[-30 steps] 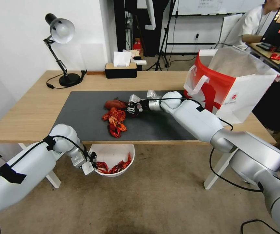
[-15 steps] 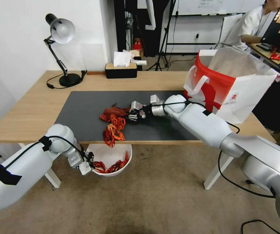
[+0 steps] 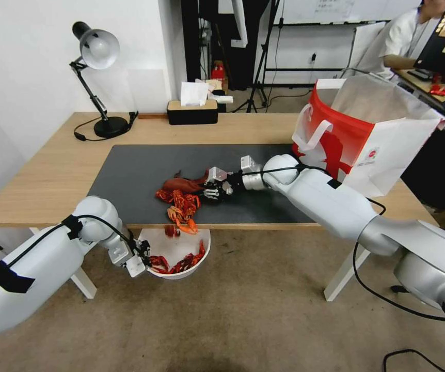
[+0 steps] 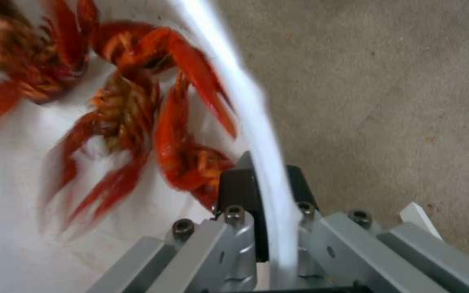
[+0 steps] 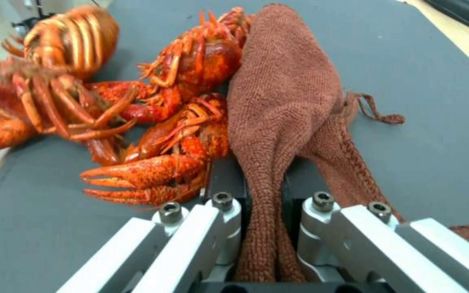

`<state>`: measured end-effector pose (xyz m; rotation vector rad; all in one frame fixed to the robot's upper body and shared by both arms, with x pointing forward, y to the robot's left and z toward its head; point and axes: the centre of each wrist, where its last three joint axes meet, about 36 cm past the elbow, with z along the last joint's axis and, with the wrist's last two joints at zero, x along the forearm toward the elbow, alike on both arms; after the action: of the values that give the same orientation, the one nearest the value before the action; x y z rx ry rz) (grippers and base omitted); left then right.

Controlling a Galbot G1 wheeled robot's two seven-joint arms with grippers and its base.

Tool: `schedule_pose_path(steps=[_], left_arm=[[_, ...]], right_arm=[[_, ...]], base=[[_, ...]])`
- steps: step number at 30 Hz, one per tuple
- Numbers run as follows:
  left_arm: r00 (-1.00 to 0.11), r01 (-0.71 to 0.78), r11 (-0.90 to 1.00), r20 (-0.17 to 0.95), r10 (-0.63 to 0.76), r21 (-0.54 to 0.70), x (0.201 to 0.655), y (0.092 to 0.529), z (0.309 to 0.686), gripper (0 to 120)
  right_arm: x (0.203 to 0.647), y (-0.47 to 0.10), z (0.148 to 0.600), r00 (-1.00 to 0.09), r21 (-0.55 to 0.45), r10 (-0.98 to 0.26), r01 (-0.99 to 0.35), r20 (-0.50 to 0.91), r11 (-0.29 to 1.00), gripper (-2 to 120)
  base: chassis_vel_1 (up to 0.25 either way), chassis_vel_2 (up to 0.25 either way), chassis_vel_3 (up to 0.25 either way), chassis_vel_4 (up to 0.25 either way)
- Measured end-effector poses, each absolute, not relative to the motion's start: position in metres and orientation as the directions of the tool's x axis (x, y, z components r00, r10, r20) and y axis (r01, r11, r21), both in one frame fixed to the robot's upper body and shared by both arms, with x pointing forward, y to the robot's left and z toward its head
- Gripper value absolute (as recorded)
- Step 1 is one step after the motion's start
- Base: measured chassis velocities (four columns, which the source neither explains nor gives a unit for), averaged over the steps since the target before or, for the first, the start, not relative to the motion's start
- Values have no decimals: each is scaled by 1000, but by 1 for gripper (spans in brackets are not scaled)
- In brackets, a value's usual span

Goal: Sweep shrimp from table into container with towel, then put container into takeout bag.

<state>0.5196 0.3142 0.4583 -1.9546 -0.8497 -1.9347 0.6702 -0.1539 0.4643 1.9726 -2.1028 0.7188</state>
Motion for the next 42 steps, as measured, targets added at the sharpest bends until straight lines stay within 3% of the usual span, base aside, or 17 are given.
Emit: schedule_pose_path(steps=[42], left_arm=[[-65, 556, -801, 973, 223, 221, 536, 302, 462, 0]], right_arm=[[608, -191, 467, 1, -203, -893, -974, 450, -104, 7]], base=[[0, 0, 0, 0]])
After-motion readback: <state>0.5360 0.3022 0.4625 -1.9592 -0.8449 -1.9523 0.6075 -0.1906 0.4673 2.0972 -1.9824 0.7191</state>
